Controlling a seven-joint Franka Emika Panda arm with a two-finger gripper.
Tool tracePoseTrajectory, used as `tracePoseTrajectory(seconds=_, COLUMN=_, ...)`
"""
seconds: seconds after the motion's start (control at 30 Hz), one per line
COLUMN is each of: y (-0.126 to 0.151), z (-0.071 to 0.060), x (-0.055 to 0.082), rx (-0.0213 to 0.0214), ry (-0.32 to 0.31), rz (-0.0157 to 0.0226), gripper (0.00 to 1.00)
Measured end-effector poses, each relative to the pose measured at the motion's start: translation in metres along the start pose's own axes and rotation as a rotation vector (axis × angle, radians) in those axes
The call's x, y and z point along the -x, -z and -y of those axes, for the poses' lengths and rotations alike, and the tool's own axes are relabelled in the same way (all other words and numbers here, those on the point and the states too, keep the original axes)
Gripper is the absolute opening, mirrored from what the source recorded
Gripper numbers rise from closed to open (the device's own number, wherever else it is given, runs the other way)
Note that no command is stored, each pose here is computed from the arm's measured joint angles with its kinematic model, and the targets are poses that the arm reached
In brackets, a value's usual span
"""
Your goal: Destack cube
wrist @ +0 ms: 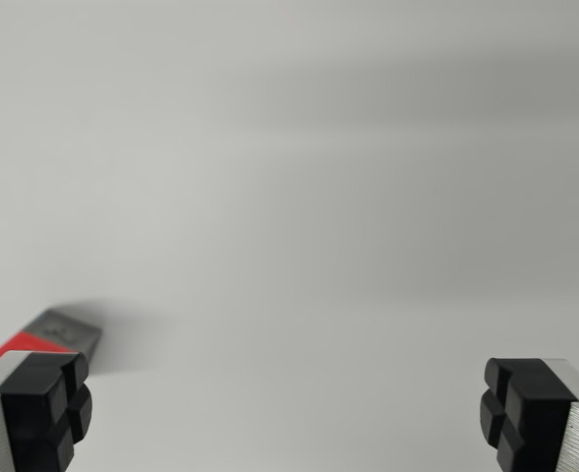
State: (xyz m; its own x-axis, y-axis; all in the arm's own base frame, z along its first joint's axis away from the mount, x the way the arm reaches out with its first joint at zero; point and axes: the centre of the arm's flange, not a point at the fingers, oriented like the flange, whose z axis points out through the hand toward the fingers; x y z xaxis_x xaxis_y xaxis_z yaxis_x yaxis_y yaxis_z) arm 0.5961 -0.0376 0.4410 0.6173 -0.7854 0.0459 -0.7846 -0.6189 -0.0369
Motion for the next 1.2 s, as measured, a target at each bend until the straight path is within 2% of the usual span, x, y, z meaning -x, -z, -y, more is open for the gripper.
tracePoseTrajectory(seconds=0.47, y=0.0, z=0.0, x=0.0, rx=0.0003, ry=0.0, rz=0.0003, gripper=1.0)
tracePoseTrajectory(seconds=0.7, y=-0.003, z=0.001, x=0.003, rx=0.0031, ry=-0.005, rz=0.0033, gripper=1.0)
tracePoseTrajectory(seconds=1.2, y=-0.015, z=0.003, x=0.02, rx=0.0044, ry=-0.033, rz=0.0077, gripper=1.0)
